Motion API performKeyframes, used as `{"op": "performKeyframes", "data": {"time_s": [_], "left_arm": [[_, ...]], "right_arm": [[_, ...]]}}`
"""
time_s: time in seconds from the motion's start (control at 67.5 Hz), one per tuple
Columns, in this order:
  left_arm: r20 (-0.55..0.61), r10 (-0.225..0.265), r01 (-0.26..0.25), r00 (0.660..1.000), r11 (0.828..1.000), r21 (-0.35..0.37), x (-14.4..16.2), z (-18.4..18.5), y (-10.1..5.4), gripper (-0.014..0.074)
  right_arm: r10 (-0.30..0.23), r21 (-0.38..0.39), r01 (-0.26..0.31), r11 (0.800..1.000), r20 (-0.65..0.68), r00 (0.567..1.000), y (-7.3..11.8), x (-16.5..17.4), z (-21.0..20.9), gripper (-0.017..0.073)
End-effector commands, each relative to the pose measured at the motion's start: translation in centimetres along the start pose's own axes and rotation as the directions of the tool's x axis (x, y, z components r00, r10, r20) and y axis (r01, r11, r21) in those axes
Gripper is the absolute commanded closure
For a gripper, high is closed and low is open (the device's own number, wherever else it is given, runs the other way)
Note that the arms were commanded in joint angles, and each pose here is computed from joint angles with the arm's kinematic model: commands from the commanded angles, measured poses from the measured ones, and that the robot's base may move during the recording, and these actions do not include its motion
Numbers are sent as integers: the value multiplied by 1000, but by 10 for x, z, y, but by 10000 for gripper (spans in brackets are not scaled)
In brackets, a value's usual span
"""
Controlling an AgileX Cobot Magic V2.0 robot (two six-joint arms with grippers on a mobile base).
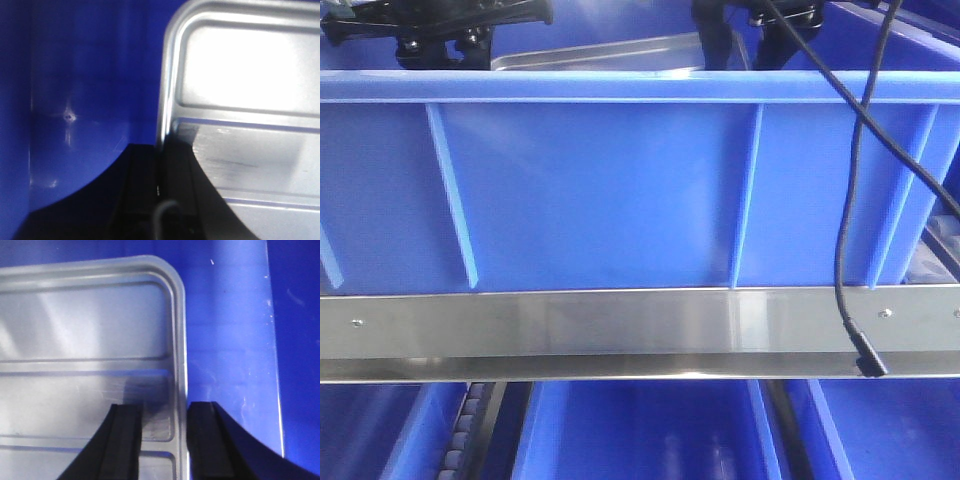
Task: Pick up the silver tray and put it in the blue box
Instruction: 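Lower the silver tray with both grippers down into the blue bin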
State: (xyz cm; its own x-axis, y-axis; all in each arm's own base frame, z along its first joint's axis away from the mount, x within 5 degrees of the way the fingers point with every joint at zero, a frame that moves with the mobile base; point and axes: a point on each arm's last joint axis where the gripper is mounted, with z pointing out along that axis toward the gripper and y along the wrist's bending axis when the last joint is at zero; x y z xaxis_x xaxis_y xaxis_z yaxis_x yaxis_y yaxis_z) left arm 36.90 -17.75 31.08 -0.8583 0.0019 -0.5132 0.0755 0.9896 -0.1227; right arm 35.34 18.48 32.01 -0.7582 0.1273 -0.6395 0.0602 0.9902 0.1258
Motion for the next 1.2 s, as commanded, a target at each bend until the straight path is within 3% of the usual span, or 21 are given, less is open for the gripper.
{"op": "performKeyframes", "data": {"time_s": [0.0,0.297,0.519,0.593,0.712,0.89,0.979,1.053,1.186], "left_arm": [[129,-20,8,992,996,90,-14,-32,-7,692],[134,12,-23,991,996,86,-14,-32,-7,672],[129,10,-21,992,996,84,-14,-32,-7,368],[111,13,-21,994,997,74,-12,-32,-6,313],[106,17,-24,994,998,65,-12,-31,-5,307],[113,34,-39,993,998,42,-12,-31,-4,307],[113,34,-39,993,998,42,-12,-31,-4,323],[112,34,-39,993,998,42,-12,-31,-4,416],[116,32,-38,993,998,45,-13,-31,-4,704]], "right_arm": [[35,-121,-18,993,138,990,8,-21,-34,216],[35,-121,-18,993,138,990,8,-21,-34,216],[22,-106,-7,994,144,989,6,-22,-34,214],[5,-81,7,997,148,989,4,-22,-34,183],[0,-60,8,998,138,990,2,-21,-33,95],[1,-57,7,998,135,991,2,-21,-33,85],[0,-59,8,998,137,991,2,-21,-33,85],[1,-61,8,998,139,990,2,-21,-33,125],[1,-68,9,998,145,989,3,-22,-33,389]]}}
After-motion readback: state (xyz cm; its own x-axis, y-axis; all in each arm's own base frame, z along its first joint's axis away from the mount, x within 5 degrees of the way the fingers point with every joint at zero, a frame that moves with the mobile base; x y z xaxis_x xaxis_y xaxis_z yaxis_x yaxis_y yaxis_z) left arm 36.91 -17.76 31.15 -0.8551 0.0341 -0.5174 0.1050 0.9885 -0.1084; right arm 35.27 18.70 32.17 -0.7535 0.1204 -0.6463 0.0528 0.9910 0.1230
